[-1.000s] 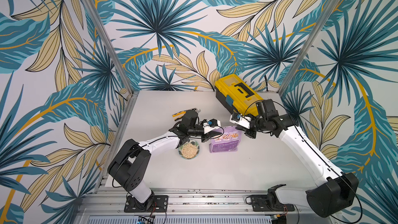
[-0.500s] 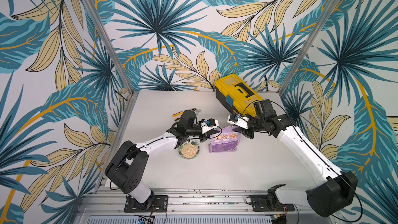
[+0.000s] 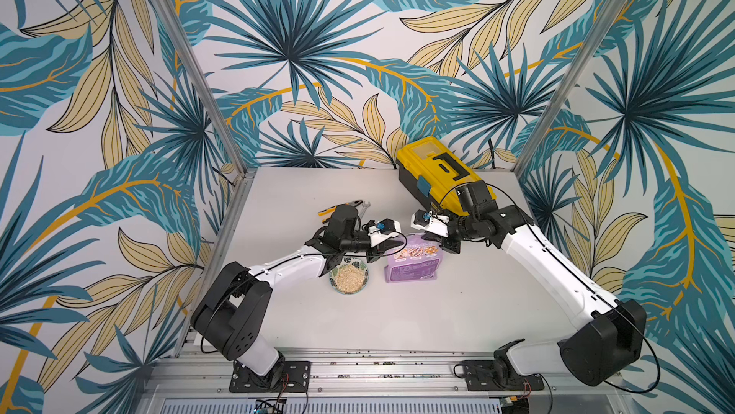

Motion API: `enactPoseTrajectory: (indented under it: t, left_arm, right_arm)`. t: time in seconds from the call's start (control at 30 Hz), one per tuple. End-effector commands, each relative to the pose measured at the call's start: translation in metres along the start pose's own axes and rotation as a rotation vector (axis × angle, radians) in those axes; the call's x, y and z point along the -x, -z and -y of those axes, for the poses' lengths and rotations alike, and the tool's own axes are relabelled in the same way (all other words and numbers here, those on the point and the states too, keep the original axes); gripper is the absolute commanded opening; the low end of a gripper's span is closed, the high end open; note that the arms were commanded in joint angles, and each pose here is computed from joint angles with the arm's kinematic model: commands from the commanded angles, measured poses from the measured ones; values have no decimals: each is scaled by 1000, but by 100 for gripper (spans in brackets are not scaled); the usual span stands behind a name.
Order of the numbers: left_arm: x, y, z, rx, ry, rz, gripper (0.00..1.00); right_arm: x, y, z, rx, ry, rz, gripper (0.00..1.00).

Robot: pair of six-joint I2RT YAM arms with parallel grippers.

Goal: Pour the oats into the breakfast bowl
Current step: Close the oats bag at the center of the board.

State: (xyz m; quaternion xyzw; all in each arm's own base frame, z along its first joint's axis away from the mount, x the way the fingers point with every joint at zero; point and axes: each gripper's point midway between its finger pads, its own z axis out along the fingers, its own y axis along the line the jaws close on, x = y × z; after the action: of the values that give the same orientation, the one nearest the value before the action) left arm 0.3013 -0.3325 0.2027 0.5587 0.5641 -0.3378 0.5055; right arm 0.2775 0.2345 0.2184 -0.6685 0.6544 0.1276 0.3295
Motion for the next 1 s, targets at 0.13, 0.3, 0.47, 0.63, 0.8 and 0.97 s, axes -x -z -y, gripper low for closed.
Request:
enactPoseTrajectory:
  t: [0.13,0.3,0.47,0.63,0.8,0.97]
  left_arm:
    - [10,14,0,17,-24,24,3]
    - [16,13,-1,12,-24,48,0]
    - [20,11,-2,9,-22,78,0]
    - [25,8,-2,4,-29,94,0]
    - [27,6,-2,4,-31,106,0]
    - [28,4,-3,2,-29,110,0]
  right_arm:
    - [-2,5,-1,-8,-7,-13,0]
    - [7,2,-4,8,-11,23,16]
    - [23,-4,-7,24,21,72,31]
    - [30,-19,-6,56,32,69,33]
    - [36,-29,-8,87,40,75,23]
    - [37,-31,-5,85,40,74,0]
